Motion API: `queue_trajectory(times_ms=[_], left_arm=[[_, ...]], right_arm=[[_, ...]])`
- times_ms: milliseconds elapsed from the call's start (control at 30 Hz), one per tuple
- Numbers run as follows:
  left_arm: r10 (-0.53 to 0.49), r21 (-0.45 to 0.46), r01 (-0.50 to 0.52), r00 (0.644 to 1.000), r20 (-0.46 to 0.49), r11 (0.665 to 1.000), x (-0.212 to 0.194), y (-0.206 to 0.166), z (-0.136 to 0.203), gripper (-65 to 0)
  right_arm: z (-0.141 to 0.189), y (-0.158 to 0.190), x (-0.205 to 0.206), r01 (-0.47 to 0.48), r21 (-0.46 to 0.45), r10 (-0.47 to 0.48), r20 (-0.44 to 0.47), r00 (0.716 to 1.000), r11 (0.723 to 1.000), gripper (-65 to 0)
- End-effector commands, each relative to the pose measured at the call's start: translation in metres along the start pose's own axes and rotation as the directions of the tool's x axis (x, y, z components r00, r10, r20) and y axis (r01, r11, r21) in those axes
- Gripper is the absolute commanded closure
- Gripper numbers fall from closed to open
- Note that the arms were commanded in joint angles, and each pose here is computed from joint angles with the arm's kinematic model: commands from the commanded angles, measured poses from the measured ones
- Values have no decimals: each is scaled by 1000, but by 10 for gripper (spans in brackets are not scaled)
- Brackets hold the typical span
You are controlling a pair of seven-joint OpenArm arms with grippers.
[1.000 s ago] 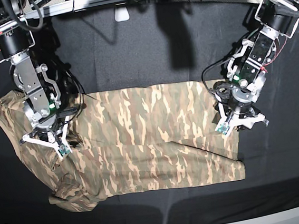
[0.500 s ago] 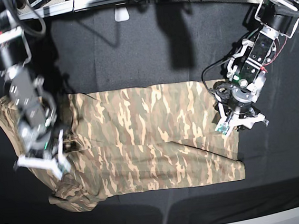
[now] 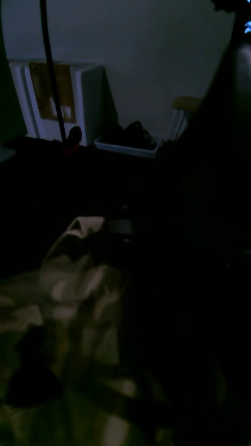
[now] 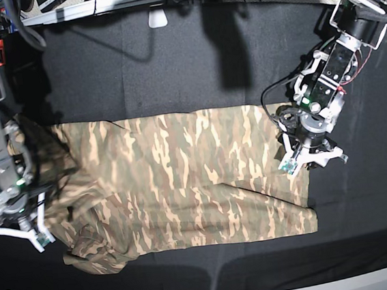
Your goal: Layout the t-shirt on the table in an organized manner, then fold the t-shirt properly
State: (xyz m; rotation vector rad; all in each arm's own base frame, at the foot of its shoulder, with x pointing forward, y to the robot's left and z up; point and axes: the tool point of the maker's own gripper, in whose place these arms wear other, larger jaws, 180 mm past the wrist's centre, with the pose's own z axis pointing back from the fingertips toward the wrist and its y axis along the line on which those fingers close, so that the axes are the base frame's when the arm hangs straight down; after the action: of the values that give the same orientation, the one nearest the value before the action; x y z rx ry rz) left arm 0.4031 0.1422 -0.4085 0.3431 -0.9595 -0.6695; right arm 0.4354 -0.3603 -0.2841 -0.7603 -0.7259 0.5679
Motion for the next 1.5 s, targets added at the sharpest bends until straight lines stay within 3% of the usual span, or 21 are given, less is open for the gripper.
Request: queue_trajectory(times_ms=[0,167,433,633,800,1067,1467], left_arm=[[0,37,-1,999,32,999,13,15,-1,-262],[0,36,-1,1000,31,999,13,15,-1,-262],[0,33,-1,1000,28,999,11,13,-1,-262],[0,33,-1,1000,28,999,11,13,-1,-262],[0,33,-1,1000,28,999,11,13,-1,-262],[-14,40,13,1000,7,999,7,15,-1,-262],[-5,38,5,1000,9,999,9,13,-1,-263]], right_arm=[[2,-29,11,18,-61,-16,32,999,998,0],[-9,-25,28,81,11,-81,87,993,997,0],[-30,-18,56,174,127,-186,86,979,976,0],[-36,-33,74,228,142,-242,90,966,963,0],[-33,-31,90,162,155,-180,110,977,974,0],[-37,-9,76,-2,146,-2,27,1000,989,0],[-38,-42,35,2,89,4,-67,998,996,0]])
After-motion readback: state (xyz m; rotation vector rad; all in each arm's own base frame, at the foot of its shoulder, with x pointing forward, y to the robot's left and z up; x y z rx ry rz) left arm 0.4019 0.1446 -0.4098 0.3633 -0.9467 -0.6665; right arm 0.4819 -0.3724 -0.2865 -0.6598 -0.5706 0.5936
